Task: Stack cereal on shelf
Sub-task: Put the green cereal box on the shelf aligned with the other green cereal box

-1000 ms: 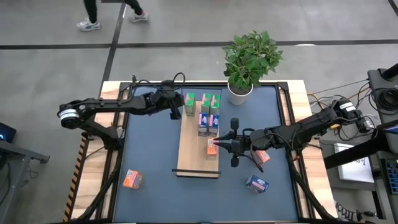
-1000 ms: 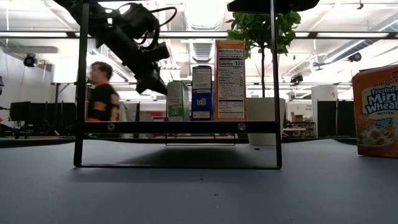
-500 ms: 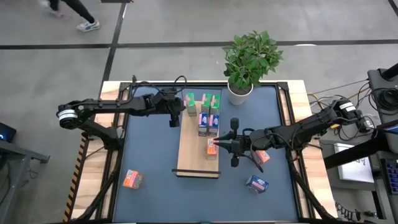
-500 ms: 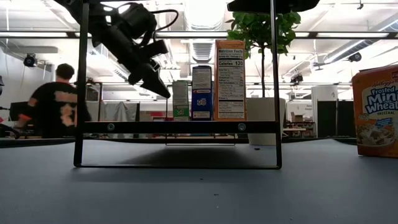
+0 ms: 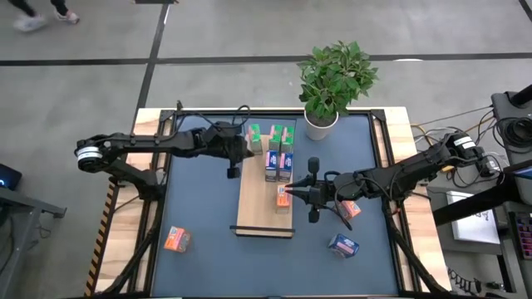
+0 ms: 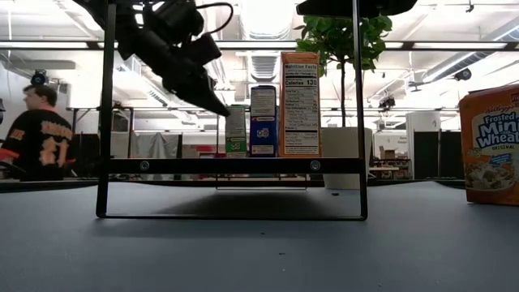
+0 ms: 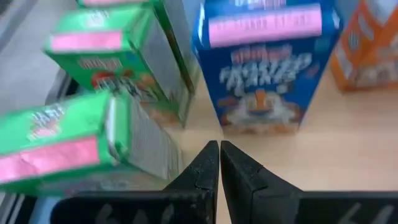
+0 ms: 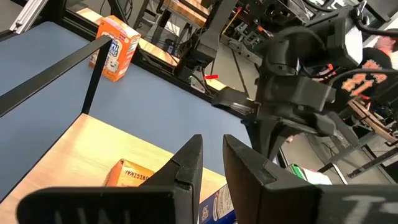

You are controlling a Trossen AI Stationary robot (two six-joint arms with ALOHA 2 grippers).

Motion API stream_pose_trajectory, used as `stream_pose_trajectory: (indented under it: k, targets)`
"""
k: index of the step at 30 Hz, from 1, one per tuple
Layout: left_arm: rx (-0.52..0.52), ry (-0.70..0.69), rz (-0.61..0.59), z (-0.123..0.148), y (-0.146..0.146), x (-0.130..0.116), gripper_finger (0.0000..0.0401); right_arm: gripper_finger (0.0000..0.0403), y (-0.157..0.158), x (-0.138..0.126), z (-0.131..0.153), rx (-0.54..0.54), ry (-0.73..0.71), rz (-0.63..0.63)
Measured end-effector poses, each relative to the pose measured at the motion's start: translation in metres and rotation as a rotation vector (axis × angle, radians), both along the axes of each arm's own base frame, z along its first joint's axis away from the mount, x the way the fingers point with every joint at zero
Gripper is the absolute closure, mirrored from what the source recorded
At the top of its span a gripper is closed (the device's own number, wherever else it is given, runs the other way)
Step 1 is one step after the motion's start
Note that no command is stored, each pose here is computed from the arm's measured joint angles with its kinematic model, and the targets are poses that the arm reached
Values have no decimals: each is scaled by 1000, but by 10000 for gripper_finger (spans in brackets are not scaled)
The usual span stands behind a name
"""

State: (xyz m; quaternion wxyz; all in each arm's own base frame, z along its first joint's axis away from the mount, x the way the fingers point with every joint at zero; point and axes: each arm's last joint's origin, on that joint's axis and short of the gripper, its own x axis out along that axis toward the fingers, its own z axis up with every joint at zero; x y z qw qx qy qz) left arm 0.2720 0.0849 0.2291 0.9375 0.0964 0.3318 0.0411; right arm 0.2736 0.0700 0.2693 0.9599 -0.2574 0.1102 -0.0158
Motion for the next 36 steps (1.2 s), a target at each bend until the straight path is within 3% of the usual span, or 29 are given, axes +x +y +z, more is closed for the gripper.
stream_pose_trajectory:
  k: [12,36]
  targets:
    - [106,-29,197,5,6,2,401,349,0,0,0,0,0,0]
    - [105,-14,211,4,6,1,401,349,0,0,0,0,0,0]
